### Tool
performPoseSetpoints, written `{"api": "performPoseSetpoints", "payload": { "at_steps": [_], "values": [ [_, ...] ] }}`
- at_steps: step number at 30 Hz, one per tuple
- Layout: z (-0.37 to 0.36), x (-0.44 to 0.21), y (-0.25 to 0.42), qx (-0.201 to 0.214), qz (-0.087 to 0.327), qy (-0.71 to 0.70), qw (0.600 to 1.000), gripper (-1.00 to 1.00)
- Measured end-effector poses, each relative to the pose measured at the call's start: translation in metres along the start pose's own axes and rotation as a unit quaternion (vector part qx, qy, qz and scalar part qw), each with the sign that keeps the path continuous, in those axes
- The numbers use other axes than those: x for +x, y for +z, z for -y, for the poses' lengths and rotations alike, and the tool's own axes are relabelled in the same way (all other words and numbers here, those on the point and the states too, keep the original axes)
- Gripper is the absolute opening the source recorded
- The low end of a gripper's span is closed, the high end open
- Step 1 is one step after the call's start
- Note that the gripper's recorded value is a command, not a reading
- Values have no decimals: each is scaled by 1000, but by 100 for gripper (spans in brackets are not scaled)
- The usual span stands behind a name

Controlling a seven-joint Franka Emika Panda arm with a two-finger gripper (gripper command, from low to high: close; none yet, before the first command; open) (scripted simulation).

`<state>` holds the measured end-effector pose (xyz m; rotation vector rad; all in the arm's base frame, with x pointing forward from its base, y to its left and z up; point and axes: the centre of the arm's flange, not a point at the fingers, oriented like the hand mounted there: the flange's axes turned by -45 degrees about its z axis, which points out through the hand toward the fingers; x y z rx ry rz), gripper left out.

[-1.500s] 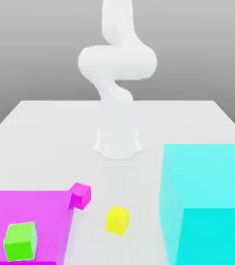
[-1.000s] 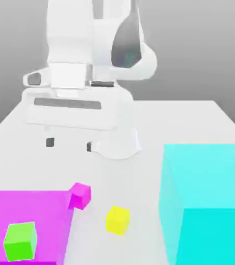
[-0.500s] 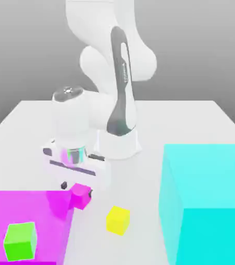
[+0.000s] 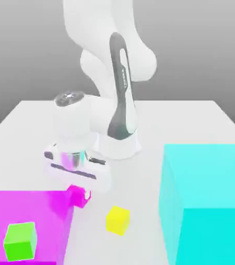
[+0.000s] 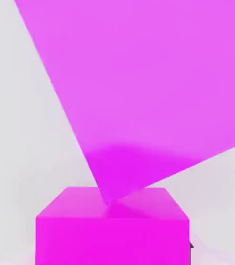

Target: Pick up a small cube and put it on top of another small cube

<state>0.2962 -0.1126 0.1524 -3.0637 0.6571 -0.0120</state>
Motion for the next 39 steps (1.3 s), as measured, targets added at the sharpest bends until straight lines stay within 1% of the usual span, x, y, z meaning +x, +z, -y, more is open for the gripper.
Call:
{"api": "performPoseSetpoints", "payload": {
  "at_steps": [10,12,15,23,31,33,35,36,39],
  "values": [
    [-3,-2,-40,-5,3,-2,1000,-100],
    [-2,19,-53,-4,-13,-17,1000,-100],
    [-2,54,-69,-10,-19,20,1000,-100],
    [3,142,-108,-18,-14,168,986,-100],
    [14,218,-155,-7,-1,313,950,-100],
    [15,227,-142,-5,0,328,945,-100],
    [15,229,-110,-4,1,332,943,-100],
    [15,229,-102,-4,1,333,943,100],
    [15,229,-102,-4,1,333,943,100]
  ]
}}
